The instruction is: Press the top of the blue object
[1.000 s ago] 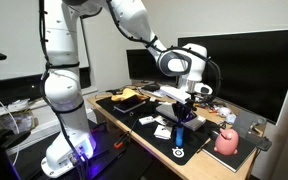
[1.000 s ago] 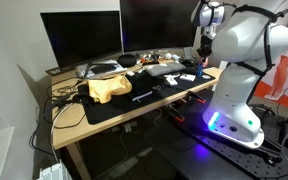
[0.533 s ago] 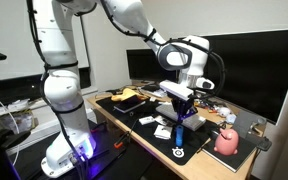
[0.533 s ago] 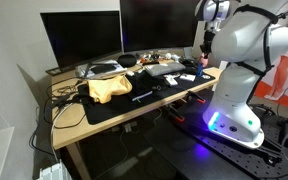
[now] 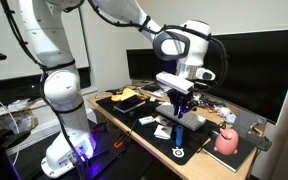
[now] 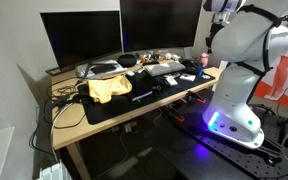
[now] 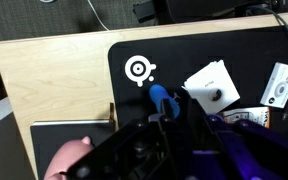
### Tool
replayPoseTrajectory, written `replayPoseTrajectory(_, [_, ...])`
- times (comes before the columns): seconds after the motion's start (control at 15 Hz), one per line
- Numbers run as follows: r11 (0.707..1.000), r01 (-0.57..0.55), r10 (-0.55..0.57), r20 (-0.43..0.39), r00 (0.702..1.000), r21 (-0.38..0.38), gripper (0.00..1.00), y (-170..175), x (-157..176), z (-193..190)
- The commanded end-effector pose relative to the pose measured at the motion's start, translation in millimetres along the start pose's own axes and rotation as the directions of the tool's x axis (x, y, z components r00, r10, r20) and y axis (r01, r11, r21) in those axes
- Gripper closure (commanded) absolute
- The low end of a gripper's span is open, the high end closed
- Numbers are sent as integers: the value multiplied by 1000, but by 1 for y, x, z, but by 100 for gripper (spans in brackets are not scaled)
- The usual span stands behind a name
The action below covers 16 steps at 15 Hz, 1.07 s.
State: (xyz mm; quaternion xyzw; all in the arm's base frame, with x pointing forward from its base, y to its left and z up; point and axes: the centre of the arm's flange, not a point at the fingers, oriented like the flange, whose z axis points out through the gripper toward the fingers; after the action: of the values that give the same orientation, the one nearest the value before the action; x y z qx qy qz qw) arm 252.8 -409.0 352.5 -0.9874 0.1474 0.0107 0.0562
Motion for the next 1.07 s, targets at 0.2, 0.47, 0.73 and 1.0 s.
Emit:
replayPoseTrajectory(0.2, [999,47,-46,-46,998,20,20,-12,-24,-15])
replayPoseTrajectory(0.47, [998,58,-57,-70,996,6,0,-15,-31,-21])
replayPoseTrajectory(0.73, [998,60,-61,-99,993,-18,0,-19,-36,-30])
replayPoseTrajectory(1.0, [999,51,-51,-76,996,-9,0,-12,-23,-28])
